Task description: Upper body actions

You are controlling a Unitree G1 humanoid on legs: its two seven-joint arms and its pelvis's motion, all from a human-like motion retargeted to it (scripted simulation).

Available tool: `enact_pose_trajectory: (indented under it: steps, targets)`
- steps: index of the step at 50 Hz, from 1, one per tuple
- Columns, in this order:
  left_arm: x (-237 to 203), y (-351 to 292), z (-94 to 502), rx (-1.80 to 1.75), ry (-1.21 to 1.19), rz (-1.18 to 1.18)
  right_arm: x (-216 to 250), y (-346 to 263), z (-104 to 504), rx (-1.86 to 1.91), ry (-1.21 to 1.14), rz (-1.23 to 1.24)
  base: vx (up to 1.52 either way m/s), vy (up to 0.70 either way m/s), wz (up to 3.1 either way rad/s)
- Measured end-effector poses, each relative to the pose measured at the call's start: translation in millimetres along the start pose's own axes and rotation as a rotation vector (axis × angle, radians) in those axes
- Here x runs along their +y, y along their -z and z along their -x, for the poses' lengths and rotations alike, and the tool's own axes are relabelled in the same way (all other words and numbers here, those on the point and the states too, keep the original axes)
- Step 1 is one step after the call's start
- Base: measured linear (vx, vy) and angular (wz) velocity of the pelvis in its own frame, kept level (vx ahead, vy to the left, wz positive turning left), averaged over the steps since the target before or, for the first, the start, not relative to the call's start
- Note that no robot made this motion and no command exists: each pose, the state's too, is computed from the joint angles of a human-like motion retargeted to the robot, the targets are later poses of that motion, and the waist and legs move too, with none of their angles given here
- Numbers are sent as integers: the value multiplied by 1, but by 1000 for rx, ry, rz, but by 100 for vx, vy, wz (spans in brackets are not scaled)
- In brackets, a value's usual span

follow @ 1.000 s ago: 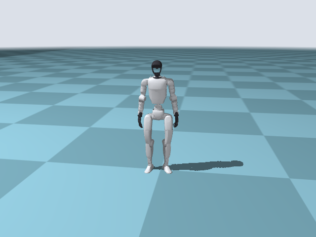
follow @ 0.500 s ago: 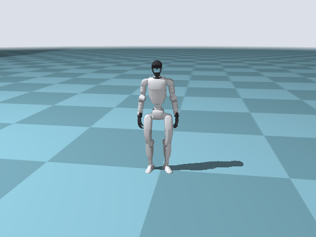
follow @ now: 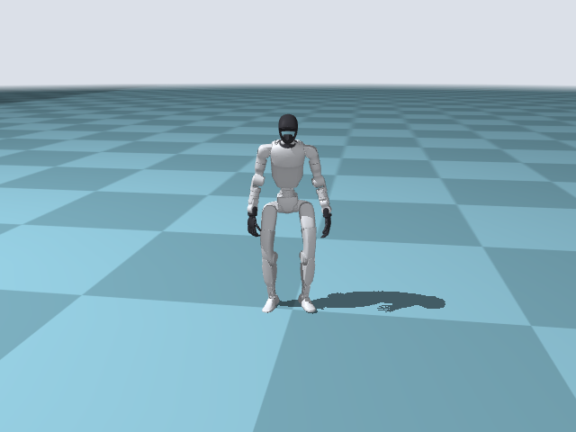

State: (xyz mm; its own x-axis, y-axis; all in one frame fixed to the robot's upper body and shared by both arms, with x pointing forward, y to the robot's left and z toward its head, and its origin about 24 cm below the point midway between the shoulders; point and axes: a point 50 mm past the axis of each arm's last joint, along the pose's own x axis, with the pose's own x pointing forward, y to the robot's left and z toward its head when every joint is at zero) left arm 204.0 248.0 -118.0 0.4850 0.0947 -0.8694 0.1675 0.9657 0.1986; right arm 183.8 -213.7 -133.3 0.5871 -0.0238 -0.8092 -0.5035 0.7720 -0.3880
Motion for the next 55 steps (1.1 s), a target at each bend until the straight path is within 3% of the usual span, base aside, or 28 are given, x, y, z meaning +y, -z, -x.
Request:
enact_pose_trajectory:
  steps: [10, 16, 30, 37, 48, 55]
  targets:
    - [6, 9, 2, -31, -41, 88, 11, -17, -4, -34, -46, 125, 1, 3, -21]
    - [8, 12, 2, -7, -71, 117, 10, -16, -3, -58, -29, 68, -3, -16, 30]
    - [46, -119, 21, -366, -138, 136, -77, -111, -3, -303, 195, 162, -26, -23, -1]
    - [53, -145, 31, -443, -138, 92, -90, -129, 2, -391, 237, 99, -3, -6, 0]
    - [54, -93, 18, -278, -139, 84, -74, -110, -2, -329, 226, 236, 2, 2, -2]
    - [34, -15, 6, -41, -105, 80, -38, -40, -4, -138, 155, 333, 19, 13, 6]
